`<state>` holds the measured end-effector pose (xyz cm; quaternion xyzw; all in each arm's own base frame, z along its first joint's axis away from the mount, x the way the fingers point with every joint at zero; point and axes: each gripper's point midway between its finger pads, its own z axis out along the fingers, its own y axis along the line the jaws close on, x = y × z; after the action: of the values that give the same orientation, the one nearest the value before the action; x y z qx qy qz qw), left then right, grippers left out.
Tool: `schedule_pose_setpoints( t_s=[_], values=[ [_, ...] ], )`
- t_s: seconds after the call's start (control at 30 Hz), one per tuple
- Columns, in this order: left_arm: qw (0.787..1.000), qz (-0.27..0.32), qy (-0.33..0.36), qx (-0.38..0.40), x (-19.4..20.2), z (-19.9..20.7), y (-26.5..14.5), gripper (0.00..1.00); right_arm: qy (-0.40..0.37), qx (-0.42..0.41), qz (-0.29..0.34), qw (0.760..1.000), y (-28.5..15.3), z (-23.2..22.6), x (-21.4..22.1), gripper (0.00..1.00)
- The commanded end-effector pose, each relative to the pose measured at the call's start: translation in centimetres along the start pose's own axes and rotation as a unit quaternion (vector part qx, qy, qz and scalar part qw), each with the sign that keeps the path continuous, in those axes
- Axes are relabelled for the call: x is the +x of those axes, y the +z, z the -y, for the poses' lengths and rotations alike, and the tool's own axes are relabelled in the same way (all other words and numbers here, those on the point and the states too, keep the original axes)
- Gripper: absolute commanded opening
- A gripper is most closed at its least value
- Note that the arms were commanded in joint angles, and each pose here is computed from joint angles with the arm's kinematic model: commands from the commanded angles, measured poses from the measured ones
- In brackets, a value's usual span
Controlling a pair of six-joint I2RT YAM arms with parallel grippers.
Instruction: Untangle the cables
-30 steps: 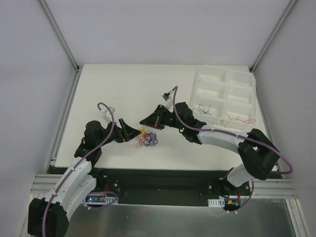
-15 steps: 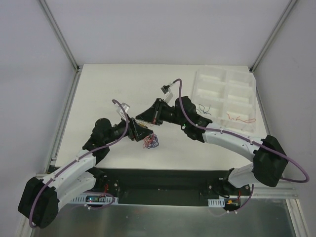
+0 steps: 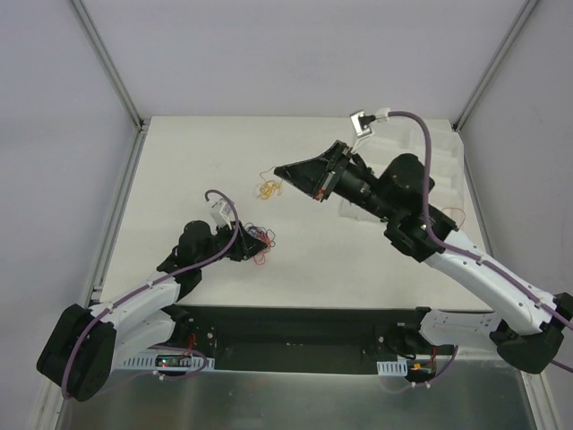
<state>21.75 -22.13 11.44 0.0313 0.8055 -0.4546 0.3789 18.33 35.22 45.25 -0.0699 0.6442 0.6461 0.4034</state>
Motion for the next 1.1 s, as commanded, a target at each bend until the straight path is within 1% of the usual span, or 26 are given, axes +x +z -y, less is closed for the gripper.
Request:
schedule_pose_setpoints(
  t_s=[0.0, 0.07, 0.13, 0.17, 0.23, 0.3, 0.33, 0.37, 0.43, 0.53, 0.63, 0.67, 0.7, 0.77, 0.83, 0.93, 0.97, 1.03, 1.07],
  values=[
    [1.000, 0.010, 0.004, -0.030, 0.3, -1.4, -0.4, 0.27, -0.057, -0.002, 0.036, 0.998, -1.5, -2.5, -3.1, 0.00],
    [0.999, 0.006, 0.002, -0.038, 0.8, -1.9, -0.6, 0.24, -0.073, -0.004, 0.045, 0.996, -1.9, -3.3, -4.1, 0.00],
    [0.998, 0.006, -0.007, -0.055, 0.9, -2.5, -0.9, 0.24, -0.090, -0.004, 0.038, 0.995, -2.1, -3.7, -4.3, 0.00],
    [0.998, 0.002, -0.013, -0.064, 1.0, -2.8, -1.1, 0.26, -0.099, -0.002, 0.031, 0.995, -2.3, -3.7, -4.2, 0.00],
    [0.998, -0.005, -0.015, -0.054, 0.6, -2.1, -1.5, 0.43, -0.113, 0.004, 0.012, 0.994, -2.7, -3.2, -3.5, 0.00],
    [1.000, -0.001, 0.006, -0.020, -0.5, 0.0, -2.1, 0.60, -0.128, 0.005, -0.007, 0.992, -3.3, -2.3, -2.5, 0.00],
    [1.000, 0.000, 0.021, 0.002, -1.0, 1.3, -2.5, 0.67, -0.136, 0.001, -0.014, 0.991, -3.6, -2.0, -2.0, 0.00],
    [0.999, 0.007, 0.041, 0.024, -2.0, 2.8, -2.9, 0.73, -0.141, 0.002, -0.023, 0.990, -4.0, -1.4, -1.5, 0.00],
    [0.994, 0.014, 0.082, 0.063, -3.5, 5.7, -4.2, 0.77, -0.144, 0.001, -0.047, 0.989, -4.7, -0.1, -0.1, 0.00],
    [0.983, 0.026, 0.140, 0.115, -5.5, 9.8, -6.2, 0.79, -0.156, -0.021, -0.090, 0.983, -5.8, 0.9, 2.2, 0.00],
    [0.966, 0.025, 0.183, 0.181, -6.9, 14.0, -7.9, 0.73, -0.167, -0.027, -0.120, 0.978, -6.8, 2.4, 4.3, 0.00],
    [0.960, 0.018, 0.192, 0.201, -7.3, 15.2, -8.3, 0.72, -0.166, -0.023, -0.123, 0.978, -7.1, 2.9, 4.7, 0.00],
    [0.956, 0.012, 0.199, 0.217, -7.5, 16.1, -8.5, 0.73, -0.163, -0.018, -0.128, 0.978, -7.3, 3.6, 5.1, 0.00],
    [0.947, -0.003, 0.209, 0.244, -8.0, 17.4, -8.5, 0.76, -0.159, -0.015, -0.135, 0.978, -7.5, 4.4, 5.8, 0.00],
    [0.936, -0.021, 0.216, 0.278, -8.0, 18.6, -8.7, 0.77, -0.148, -0.010, -0.146, 0.978, -7.6, 5.1, 6.6, 0.00],
    [0.919, -0.041, 0.215, 0.327, -7.9, 19.9, -8.8, 0.73, -0.138, -0.021, -0.142, 0.980, -7.0, 5.2, 6.7, 0.00],
    [0.913, -0.050, 0.211, 0.346, -7.6, 20.3, -9.0, 0.70, -0.135, -0.028, -0.141, 0.980, -6.9, 5.1, 6.9, 0.00],
    [0.905, -0.068, 0.200, 0.368, -7.0, 20.6, -8.9, 0.64, -0.130, -0.030, -0.138, 0.981, -6.7, 5.1, 6.8, 0.00],
    [0.903, -0.078, 0.195, 0.374, -6.8, 20.6, -8.8, 0.63, -0.129, -0.032, -0.137, 0.982, -6.6, 5.0, 6.8, 0.00]
  ],
)
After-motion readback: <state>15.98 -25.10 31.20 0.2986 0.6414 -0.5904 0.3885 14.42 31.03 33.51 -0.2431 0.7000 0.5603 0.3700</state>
